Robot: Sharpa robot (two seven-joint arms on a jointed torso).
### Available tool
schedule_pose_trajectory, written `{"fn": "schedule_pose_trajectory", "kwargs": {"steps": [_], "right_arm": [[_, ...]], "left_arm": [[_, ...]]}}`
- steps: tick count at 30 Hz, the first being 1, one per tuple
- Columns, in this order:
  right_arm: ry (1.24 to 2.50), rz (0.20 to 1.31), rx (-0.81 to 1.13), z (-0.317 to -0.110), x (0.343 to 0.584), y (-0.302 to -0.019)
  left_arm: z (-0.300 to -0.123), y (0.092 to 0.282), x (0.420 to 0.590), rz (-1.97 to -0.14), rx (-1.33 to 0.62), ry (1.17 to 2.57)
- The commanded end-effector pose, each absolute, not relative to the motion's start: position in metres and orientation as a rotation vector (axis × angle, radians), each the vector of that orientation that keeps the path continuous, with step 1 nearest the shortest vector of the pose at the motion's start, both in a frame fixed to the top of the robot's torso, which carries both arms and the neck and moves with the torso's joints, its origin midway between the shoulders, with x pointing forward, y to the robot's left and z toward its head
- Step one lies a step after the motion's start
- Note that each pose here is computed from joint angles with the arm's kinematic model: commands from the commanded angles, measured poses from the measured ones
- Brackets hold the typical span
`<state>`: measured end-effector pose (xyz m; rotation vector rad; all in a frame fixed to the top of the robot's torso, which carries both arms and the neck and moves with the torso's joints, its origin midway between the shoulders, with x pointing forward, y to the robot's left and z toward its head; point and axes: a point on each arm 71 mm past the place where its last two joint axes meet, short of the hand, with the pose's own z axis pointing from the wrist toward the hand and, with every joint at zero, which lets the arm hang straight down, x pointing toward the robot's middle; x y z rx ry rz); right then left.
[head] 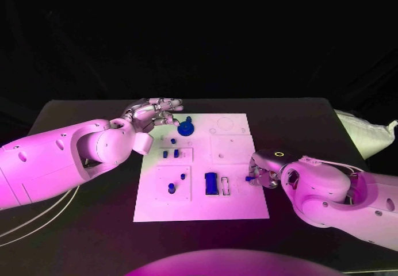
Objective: Assemble the parts on the task board
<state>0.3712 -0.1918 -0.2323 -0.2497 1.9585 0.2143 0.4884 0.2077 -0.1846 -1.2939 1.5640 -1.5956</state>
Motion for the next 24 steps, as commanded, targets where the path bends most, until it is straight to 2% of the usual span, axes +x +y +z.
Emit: {"fn": "schedule_pose_trajectory", "kwargs": {"steps": [1, 9, 24], "right_arm": [[2.002, 0.159, -0.299, -0.244, 0.368, -0.195], [1.984, 0.219, -0.219, -0.242, 0.368, -0.193], [1.889, 0.427, 0.007, -0.226, 0.363, -0.185]], "left_arm": [[-0.183, 0.205, 0.488, -1.618, -1.272, 1.564], [-0.183, 0.205, 0.488, -1.619, -1.271, 1.562], [-0.183, 0.205, 0.487, -1.622, -1.270, 1.564]]}}
